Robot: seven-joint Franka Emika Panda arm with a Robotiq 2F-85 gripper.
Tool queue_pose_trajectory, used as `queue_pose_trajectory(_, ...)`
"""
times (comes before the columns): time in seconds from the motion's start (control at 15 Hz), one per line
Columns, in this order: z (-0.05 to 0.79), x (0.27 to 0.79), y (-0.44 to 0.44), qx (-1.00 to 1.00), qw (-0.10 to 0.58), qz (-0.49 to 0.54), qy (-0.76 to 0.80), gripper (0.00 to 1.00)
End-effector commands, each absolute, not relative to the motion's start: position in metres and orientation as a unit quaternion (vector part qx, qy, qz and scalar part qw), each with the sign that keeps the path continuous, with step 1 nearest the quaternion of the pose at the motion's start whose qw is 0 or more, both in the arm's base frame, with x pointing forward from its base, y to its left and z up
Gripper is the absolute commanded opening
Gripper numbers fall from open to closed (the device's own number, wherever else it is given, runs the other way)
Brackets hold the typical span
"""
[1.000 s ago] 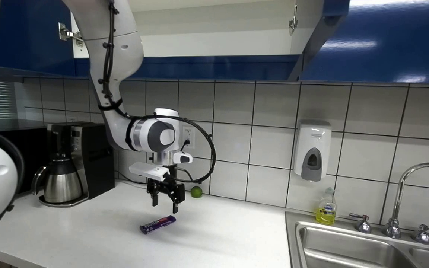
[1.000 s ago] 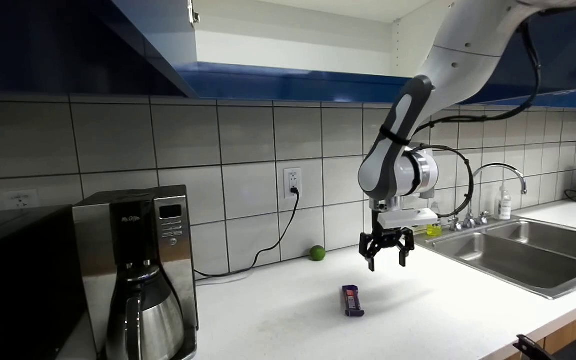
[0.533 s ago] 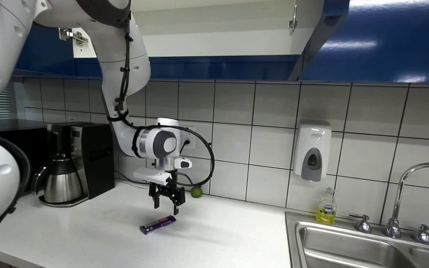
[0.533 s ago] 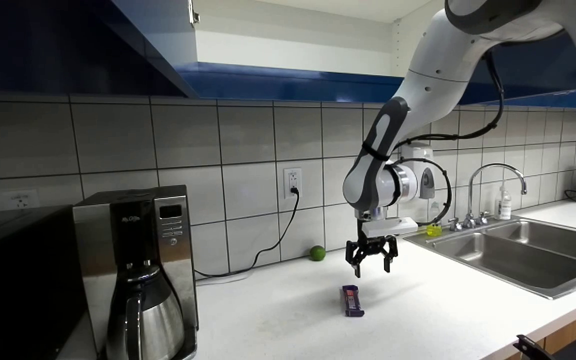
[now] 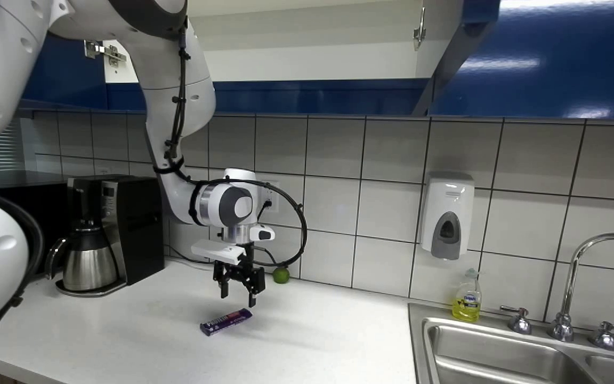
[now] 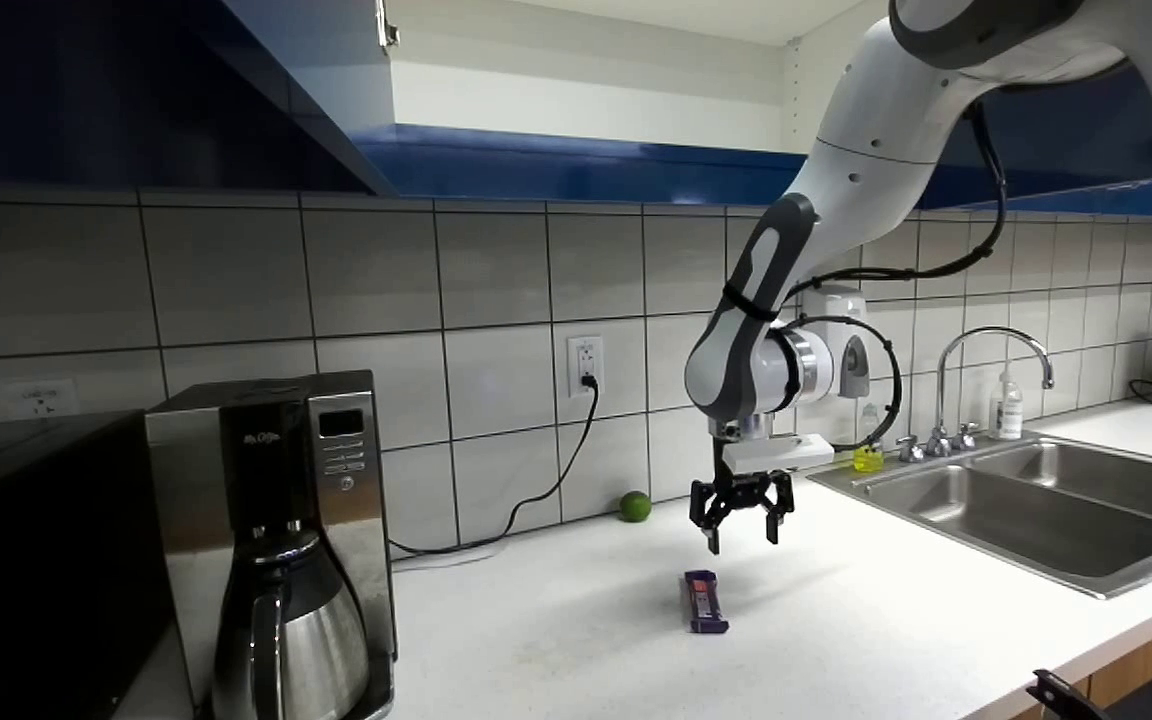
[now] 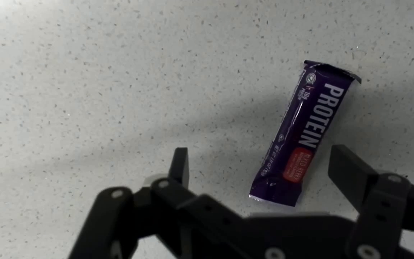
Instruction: Put the purple pack inside the cabinet
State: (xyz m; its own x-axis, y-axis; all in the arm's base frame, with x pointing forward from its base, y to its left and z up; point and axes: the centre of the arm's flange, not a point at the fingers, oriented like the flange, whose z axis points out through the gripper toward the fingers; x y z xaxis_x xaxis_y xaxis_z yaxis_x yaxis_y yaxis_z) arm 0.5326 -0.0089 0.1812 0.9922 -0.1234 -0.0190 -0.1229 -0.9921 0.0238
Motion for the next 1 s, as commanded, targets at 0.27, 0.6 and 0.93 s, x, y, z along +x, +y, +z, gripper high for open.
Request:
queue_pose_trajectory(0.27, 0.182, 0.532, -0.002, 0.991, 0.028, 0.007, -0.132, 1.00)
queue_pose_trajectory(0.6, 0.171, 0.537, 0.015, 0.987, 0.039, 0.012, -0.157, 1.00)
queue_pose_trajectory(0.93, 0.145, 0.540, 0.024, 0.985, 0.049, 0.000, -0.165, 1.00)
